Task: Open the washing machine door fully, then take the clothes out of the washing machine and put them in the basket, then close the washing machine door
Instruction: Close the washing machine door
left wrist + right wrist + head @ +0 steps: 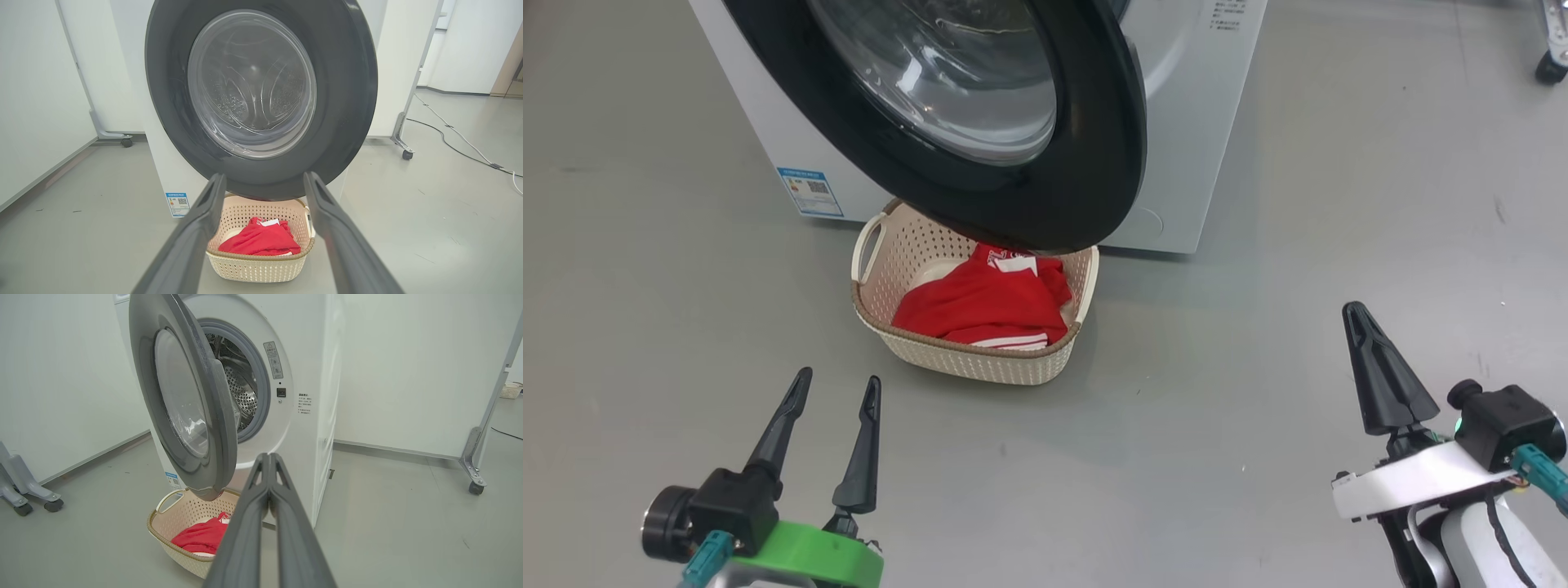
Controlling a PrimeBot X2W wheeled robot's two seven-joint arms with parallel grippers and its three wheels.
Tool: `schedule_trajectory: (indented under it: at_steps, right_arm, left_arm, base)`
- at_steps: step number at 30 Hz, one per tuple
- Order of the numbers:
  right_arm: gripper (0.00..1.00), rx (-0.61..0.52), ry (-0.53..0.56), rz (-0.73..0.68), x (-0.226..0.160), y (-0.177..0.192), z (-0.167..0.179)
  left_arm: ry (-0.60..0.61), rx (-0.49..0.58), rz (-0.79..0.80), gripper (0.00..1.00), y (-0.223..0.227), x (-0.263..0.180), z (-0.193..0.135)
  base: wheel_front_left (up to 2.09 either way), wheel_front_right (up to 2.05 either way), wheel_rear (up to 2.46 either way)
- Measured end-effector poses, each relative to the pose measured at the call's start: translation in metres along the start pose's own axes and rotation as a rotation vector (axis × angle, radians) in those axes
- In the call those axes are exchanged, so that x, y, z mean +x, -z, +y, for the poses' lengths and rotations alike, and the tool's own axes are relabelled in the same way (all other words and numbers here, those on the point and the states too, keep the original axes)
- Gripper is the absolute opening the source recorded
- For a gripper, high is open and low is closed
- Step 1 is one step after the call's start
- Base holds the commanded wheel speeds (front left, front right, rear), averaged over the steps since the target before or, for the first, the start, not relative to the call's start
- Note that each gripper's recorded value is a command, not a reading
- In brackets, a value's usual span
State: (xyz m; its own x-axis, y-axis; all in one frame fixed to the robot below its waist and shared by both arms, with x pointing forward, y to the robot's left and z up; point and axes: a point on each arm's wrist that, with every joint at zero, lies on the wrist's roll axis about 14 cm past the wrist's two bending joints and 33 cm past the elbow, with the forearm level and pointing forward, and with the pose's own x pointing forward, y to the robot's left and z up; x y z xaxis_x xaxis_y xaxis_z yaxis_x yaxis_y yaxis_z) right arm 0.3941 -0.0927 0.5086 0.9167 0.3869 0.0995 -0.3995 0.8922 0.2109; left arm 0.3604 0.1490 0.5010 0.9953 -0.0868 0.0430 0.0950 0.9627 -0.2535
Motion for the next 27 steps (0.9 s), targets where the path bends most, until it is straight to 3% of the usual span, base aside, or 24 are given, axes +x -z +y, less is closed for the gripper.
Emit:
schedule_trajectory:
  at_steps: [16,27]
  right_arm:
    - [0.00,-0.082,-0.377,0.026,0.047,0.008,0.071]
    - [0.00,-0.121,-0.487,0.030,0.097,0.022,0.073]
  left_arm:
    - [-0.012,-0.052,0.028,1.00,0.015,0.012,-0.011]
    - [-0.031,-0.020,0.062,1.00,0.029,0.025,-0.005]
  base:
    - [0.00,0.00,0.00]
    - [0.00,0.00,0.00]
